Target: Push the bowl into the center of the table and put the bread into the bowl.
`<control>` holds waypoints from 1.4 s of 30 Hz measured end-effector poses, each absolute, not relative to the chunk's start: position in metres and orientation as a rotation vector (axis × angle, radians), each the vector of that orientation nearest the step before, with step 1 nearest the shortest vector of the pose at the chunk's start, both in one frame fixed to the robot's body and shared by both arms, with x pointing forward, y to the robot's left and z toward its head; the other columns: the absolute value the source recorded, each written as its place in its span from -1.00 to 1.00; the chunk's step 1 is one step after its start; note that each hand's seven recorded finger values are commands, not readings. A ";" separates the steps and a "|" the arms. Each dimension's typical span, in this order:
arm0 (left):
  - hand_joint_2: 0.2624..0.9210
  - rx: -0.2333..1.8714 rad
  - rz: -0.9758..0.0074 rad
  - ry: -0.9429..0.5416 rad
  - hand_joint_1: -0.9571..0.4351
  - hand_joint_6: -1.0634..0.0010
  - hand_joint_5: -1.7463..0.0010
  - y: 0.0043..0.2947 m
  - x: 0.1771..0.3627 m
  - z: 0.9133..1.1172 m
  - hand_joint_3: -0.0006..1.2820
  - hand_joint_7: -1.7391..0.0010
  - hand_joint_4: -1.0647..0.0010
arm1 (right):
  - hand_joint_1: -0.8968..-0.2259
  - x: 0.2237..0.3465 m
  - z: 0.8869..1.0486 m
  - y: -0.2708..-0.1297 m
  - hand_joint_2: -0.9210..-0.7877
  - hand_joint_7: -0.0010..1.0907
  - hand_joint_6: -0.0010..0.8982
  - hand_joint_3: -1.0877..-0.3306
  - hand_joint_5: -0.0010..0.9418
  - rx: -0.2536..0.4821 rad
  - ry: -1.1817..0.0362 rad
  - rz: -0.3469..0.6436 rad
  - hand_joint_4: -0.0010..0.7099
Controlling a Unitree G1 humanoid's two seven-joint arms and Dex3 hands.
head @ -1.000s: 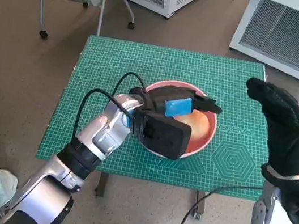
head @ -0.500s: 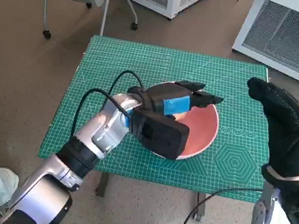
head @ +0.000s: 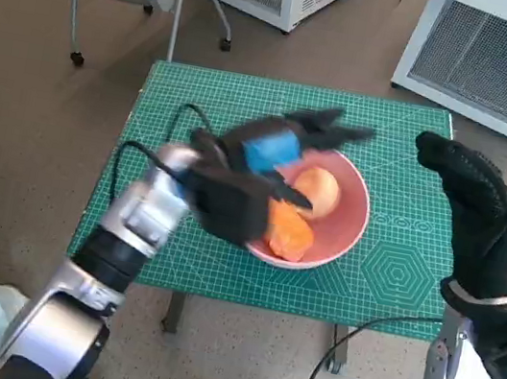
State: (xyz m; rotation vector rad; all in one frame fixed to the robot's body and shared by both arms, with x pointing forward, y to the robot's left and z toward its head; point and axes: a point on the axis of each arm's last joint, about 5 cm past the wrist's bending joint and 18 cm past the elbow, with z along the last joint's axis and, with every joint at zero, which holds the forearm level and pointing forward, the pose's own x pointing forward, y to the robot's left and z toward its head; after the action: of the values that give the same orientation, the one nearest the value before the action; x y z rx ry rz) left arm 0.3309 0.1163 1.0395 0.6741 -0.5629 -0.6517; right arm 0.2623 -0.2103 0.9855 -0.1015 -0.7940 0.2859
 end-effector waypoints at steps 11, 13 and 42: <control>1.00 0.069 -0.412 -0.855 -0.44 0.50 0.96 0.130 0.322 1.030 -0.39 0.63 0.52 | -0.04 0.263 0.994 -0.208 -1.00 -0.28 -1.00 0.04 -0.99 -0.101 -0.809 0.298 -0.69; 1.00 0.001 -0.403 -0.855 -0.46 0.70 0.98 0.131 0.321 1.025 -0.31 0.40 0.50 | -0.04 0.264 0.997 -0.207 -1.00 -0.27 -1.00 0.05 -0.99 -0.100 -0.819 0.300 -0.69; 1.00 -0.087 -0.457 -0.722 -0.50 1.00 1.00 0.150 0.317 0.999 -0.19 0.34 0.53 | -0.01 0.271 1.011 -0.207 -1.00 -0.22 -1.00 0.08 -0.99 -0.131 -0.881 0.294 -0.66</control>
State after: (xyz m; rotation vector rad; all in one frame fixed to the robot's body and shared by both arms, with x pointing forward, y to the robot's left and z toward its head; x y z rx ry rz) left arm 0.3167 0.1502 0.9986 -0.0870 -0.7222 -0.4575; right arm 0.2710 -0.2069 1.0113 -0.1313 -0.8813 0.2945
